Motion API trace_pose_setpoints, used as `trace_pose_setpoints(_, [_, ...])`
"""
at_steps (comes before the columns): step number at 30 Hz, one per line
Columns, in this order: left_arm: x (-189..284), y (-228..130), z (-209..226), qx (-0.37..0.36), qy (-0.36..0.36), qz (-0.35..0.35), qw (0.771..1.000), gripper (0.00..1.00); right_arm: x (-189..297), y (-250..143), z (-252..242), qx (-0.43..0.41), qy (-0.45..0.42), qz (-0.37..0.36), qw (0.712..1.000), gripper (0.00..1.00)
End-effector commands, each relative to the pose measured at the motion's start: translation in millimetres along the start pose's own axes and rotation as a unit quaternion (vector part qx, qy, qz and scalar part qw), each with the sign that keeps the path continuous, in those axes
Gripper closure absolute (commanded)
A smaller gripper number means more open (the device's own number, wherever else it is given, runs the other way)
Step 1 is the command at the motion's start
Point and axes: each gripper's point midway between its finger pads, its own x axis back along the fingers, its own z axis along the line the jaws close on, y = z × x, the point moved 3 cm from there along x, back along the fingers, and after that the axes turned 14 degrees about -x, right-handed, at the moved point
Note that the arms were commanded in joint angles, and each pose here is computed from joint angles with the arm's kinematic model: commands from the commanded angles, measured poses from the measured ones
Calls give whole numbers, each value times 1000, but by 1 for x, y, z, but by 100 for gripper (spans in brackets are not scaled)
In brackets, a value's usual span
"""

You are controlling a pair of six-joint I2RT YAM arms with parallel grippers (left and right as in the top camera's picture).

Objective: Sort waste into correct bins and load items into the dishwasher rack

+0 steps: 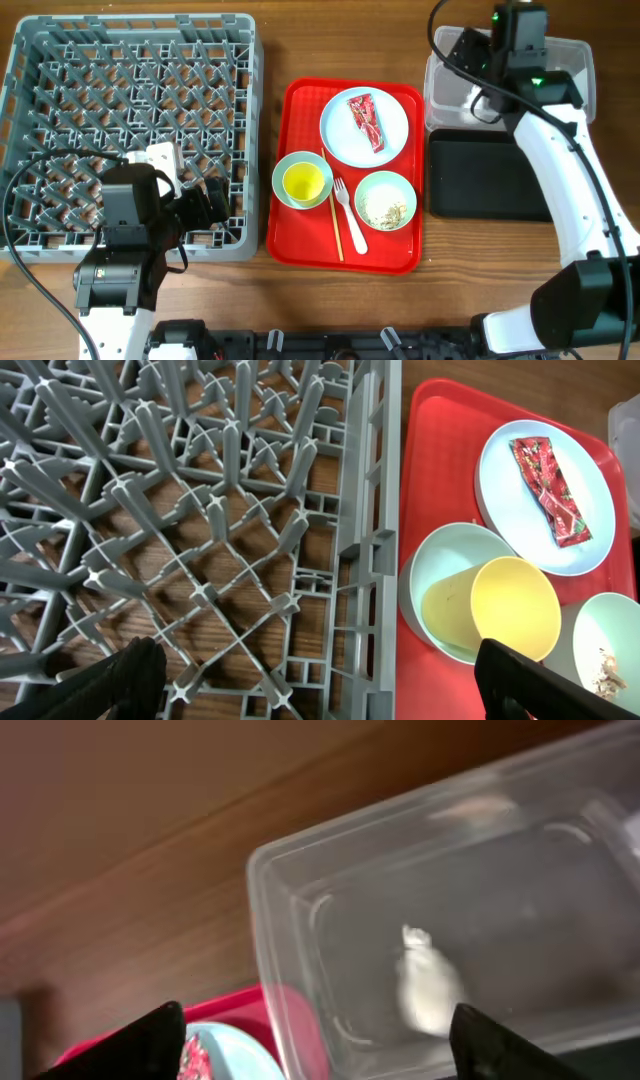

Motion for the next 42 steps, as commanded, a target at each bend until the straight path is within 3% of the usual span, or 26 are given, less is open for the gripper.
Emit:
trace_pose_setpoints(1, [4, 7, -1, 5, -5, -10, 1000, 0, 6, -17, 28, 51, 77, 50, 994, 14])
trace_pose_setpoints(7, [4, 7, -1, 5, -5, -10, 1000, 0, 18, -82, 68, 163, 151, 140, 965, 15])
trace_pose_setpoints(12, [4, 7, -1, 5, -5, -10, 1000, 0, -4, -136, 71, 241, 96, 175, 950, 15])
trace_pose_setpoints(14, [4, 7, -1, 5, -5, -9, 1000, 0, -16, -154, 69, 253, 82, 195, 944, 16])
trace_pose_setpoints(17, [4, 6, -1, 5, -5, -8, 1000, 0, -36, -178, 61, 258, 59, 227, 937, 24])
trace_pose_setpoints(25, [4, 2, -1, 6, -5, 1, 1000, 0, -81, -227, 30, 221, -6, 302, 927, 27])
trace_pose_setpoints(29, [4, 2, -1, 6, -5, 2, 1000, 0, -91, -241, 21, 222, -19, 324, 919, 41])
trace_pose_setpoints(33, [4, 1, -1, 6, -5, 3, 1000, 0, -89, -239, 23, 220, -17, 322, 921, 82])
trace_pose_setpoints(35, [4, 1, -1, 6, -5, 3, 1000, 0, -84, -235, 26, 217, -16, 321, 922, 96])
trace_pose_setpoints(39, [4, 1, -1, 6, -5, 3, 1000, 0, -61, -212, 39, 215, 5, 296, 931, 96])
trace_pose_setpoints(42, [4, 1, -1, 6, -5, 3, 1000, 0, -37, -172, 49, 184, 12, 235, 954, 96])
